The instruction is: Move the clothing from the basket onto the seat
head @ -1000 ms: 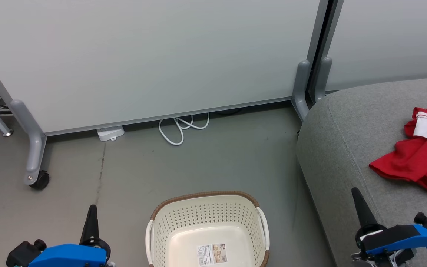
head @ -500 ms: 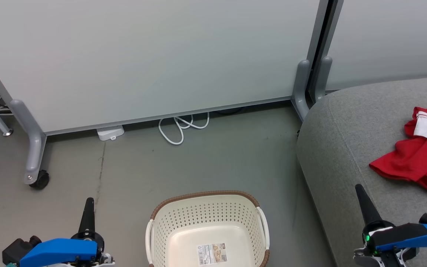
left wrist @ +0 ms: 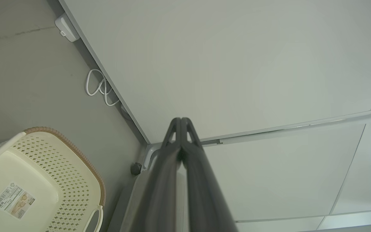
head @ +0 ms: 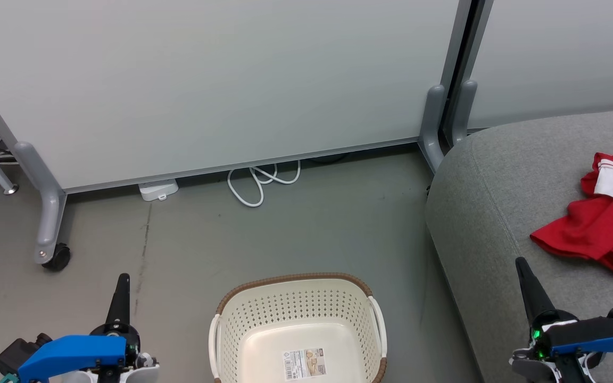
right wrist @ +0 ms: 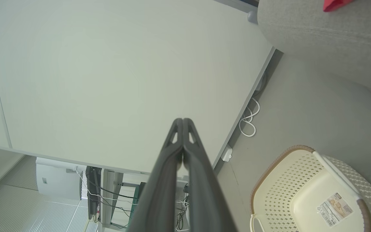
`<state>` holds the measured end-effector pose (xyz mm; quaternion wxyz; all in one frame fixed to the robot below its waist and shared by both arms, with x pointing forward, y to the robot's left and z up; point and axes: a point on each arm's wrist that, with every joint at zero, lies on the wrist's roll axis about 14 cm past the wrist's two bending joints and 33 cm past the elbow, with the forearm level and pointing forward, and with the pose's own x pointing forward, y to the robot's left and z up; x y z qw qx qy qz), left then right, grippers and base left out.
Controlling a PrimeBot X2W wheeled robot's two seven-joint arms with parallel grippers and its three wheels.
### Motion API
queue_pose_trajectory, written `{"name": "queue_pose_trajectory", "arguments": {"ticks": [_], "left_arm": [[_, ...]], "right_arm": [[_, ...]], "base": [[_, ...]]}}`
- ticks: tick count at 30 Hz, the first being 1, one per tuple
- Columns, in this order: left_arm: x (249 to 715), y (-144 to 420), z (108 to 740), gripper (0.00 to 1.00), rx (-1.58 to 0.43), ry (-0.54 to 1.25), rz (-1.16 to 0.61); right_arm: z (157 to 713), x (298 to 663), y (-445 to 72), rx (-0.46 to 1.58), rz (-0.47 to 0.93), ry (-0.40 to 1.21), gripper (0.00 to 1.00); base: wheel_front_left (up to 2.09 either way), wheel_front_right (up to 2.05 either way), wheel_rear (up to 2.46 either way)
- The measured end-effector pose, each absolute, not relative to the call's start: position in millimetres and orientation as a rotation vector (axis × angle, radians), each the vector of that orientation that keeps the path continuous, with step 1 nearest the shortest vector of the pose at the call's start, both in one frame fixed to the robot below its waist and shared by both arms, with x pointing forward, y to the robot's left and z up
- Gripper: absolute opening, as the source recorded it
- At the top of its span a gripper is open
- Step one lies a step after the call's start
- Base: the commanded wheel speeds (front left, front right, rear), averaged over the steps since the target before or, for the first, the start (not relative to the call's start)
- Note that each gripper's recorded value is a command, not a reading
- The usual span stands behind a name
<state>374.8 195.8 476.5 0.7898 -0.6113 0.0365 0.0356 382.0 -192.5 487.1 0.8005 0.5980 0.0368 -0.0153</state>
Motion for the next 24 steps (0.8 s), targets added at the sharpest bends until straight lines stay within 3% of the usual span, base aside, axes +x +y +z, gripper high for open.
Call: {"name": "queue_pose_trajectory", "arguments": {"ticks": [24], "left_arm": [[383, 198, 493, 0.0, -1.482, 0.037, 0.037]], "right_arm": [[498, 386, -197, 1.47, -0.02, 0.033, 0.0]], "base": [[0.0, 0.0, 0.0]]}}
